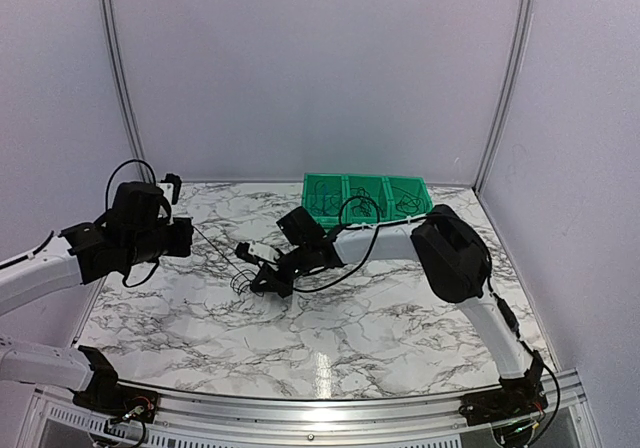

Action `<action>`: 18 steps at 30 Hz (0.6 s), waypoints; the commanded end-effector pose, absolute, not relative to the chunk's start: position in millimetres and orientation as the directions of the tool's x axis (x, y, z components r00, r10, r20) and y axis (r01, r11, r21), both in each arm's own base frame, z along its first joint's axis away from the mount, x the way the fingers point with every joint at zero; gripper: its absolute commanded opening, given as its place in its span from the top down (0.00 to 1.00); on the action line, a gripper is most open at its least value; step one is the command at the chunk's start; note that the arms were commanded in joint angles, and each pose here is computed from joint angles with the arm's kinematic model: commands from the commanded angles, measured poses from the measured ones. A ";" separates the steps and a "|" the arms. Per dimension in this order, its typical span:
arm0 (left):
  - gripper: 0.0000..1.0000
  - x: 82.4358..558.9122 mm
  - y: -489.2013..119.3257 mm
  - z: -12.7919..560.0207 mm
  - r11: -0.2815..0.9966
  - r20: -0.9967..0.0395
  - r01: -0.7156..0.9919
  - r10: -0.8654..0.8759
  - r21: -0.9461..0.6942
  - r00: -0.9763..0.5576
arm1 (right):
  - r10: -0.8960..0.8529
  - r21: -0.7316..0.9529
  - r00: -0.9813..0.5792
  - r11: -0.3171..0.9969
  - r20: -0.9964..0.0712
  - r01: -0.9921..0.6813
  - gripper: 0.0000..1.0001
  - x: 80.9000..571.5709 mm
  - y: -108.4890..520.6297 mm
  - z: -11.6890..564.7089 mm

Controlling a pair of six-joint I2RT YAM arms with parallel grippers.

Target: Untangle the cables

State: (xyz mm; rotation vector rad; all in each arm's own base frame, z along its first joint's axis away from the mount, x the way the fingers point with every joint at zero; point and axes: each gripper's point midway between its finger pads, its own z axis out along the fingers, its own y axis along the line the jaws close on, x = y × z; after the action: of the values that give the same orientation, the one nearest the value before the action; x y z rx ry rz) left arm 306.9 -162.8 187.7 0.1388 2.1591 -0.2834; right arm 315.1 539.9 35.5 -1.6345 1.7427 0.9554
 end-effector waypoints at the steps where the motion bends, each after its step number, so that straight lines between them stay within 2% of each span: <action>1: 1.00 304.1 -93.3 262.4 0.998 -0.911 -0.069 -0.038 -0.010 -0.410 | -0.601 0.078 -0.131 0.113 -0.789 -0.990 1.00 340.0 503.3 59.1; 6: 1.00 292.5 -60.8 290.4 0.982 -0.947 -0.189 -0.040 0.022 -0.320 | -0.622 0.123 -0.229 0.210 -0.749 -0.970 1.00 364.1 454.9 54.1; 10: 1.00 297.7 -68.8 264.4 0.985 -0.926 -0.169 -0.026 0.041 -0.377 | -0.629 0.139 -0.257 0.231 -0.734 -0.963 1.00 366.6 436.0 53.5; 18: 1.00 303.5 -88.6 194.7 0.992 -0.858 -0.107 -0.003 0.060 -0.514 | -0.687 0.175 -0.278 0.217 -0.671 -0.960 0.90 355.4 413.6 47.3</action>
State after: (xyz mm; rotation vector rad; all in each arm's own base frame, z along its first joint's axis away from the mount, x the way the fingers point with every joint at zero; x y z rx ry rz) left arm 300.5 -108.4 208.9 0.0201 2.1193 0.0344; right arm 345.9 464.9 94.6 -1.5093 1.7881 0.8954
